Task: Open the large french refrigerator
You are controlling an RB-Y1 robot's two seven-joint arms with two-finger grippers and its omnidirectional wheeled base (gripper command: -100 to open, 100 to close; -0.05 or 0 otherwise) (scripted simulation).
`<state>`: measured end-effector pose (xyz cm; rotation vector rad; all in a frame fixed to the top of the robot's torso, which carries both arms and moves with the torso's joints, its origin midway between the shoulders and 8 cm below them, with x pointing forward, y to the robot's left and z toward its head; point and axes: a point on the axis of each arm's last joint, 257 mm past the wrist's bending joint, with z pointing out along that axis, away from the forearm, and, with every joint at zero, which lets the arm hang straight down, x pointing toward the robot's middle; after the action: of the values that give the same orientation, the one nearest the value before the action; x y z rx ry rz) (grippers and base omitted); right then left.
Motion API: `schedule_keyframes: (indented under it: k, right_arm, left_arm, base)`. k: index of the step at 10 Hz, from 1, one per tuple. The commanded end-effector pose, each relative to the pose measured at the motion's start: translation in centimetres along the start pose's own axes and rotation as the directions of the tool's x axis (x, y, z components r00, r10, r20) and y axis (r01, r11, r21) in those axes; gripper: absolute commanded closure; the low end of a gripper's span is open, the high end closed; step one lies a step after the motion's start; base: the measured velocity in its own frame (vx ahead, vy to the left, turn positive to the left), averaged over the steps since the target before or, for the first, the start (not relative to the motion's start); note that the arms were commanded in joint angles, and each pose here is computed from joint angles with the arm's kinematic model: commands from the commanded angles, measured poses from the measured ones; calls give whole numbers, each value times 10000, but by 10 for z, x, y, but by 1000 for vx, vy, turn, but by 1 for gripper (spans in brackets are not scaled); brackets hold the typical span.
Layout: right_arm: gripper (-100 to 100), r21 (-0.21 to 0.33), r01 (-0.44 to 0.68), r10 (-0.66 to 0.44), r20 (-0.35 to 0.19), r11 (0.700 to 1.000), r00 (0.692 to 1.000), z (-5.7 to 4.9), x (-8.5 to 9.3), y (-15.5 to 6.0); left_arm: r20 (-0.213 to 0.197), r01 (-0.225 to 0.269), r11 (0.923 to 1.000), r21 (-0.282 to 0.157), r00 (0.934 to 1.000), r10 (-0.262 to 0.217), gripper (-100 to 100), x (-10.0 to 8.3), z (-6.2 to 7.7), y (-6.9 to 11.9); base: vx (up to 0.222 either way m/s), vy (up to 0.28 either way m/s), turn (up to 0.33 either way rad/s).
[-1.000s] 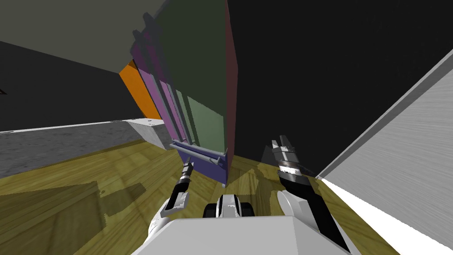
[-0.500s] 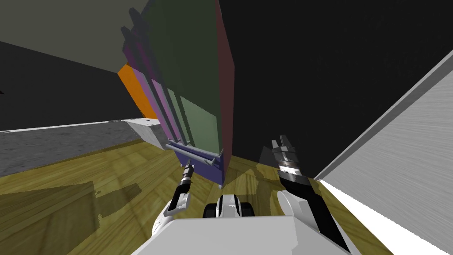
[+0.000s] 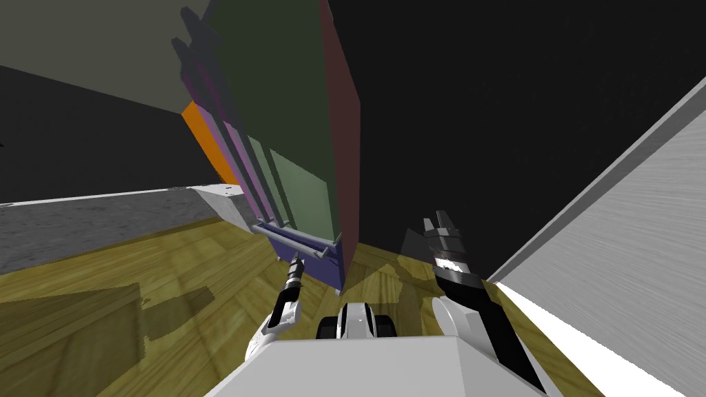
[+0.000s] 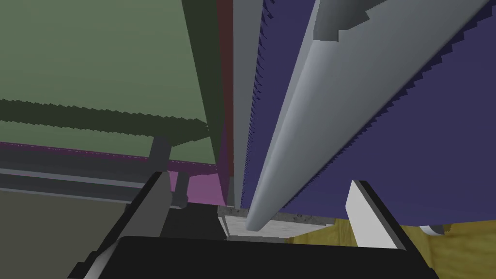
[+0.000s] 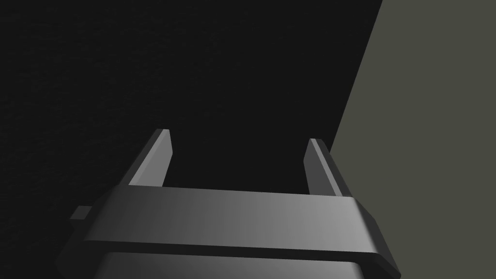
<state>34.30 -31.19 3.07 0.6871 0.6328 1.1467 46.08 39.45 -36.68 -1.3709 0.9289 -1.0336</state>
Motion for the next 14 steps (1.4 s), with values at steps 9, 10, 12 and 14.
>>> schedule_keyframes:
  k: [9, 10, 12, 14]
  right_arm:
    - [0, 0, 2, -2, -1, 10000, 10000, 0, 0, 0]
    - [0, 0, 2, -2, -1, 10000, 10000, 0, 0, 0]
    - [0, 0, 3, -3, -1, 10000, 10000, 0, 0, 0]
    - [0, -2, 2, -2, -1, 10000, 10000, 0, 0, 0]
  left_arm:
    - [402, 1559, 9821, -1056, 9875, -1524, -100, 66, -28, 56]
    - [400, 1539, 9828, -1024, 9878, -1505, -100, 64, -28, 56]
    - [399, 1541, 9826, -1036, 9878, -1507, 100, 64, -28, 56]
    - [317, 1524, 9830, -1023, 9882, -1499, 100, 66, -24, 53]
  base:
    - [15, -68, 3]
    - [1, -6, 0]
    - [0, 1, 5]
    - [-129, 33, 37]
